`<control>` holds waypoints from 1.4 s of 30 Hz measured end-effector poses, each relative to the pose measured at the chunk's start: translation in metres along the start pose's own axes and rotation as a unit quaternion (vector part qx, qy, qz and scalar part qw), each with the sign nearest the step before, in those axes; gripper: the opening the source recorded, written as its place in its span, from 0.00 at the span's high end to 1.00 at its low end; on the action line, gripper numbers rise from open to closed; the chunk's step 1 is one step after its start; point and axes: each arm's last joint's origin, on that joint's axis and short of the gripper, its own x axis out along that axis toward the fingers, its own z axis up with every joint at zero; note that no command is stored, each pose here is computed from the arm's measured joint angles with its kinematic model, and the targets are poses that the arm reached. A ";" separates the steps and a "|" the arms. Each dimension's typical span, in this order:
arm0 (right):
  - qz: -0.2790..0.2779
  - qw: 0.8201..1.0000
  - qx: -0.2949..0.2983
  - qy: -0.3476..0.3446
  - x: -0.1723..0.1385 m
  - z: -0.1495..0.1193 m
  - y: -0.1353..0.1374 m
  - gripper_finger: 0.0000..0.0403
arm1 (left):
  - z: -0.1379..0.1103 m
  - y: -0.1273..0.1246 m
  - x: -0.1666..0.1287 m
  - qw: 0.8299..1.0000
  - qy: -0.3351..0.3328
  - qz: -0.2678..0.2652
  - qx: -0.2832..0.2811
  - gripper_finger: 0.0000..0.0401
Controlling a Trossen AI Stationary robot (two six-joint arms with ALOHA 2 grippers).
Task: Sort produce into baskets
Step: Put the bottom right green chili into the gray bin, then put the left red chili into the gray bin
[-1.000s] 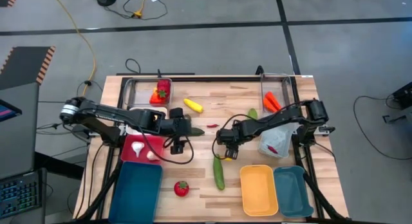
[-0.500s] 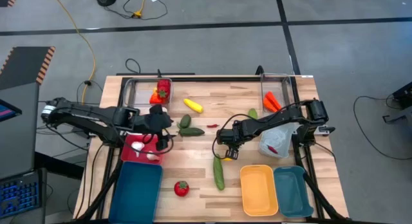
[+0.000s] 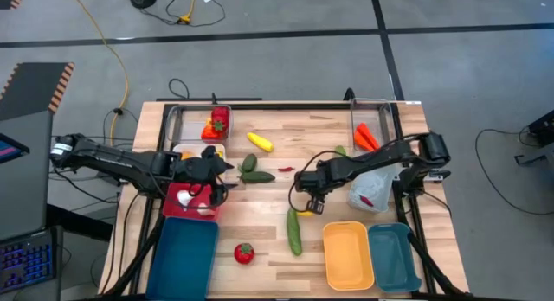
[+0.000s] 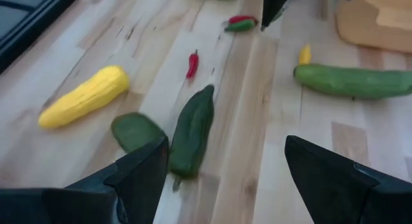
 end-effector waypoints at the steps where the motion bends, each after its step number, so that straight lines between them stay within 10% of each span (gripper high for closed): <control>1: 0.003 1.000 0.001 -0.007 -0.007 -0.001 -0.001 0.95 | -0.001 0.000 0.002 1.000 -0.009 -0.002 0.000 0.26; 19: 0.006 0.998 0.068 -0.013 -0.142 -0.083 -0.031 0.92 | -0.007 -0.003 0.015 0.983 -0.180 -0.041 0.021 0.26; 42: -0.075 0.991 0.064 0.088 -0.146 -0.111 -0.032 0.67 | -0.006 -0.003 0.015 0.982 -0.185 -0.041 0.021 0.26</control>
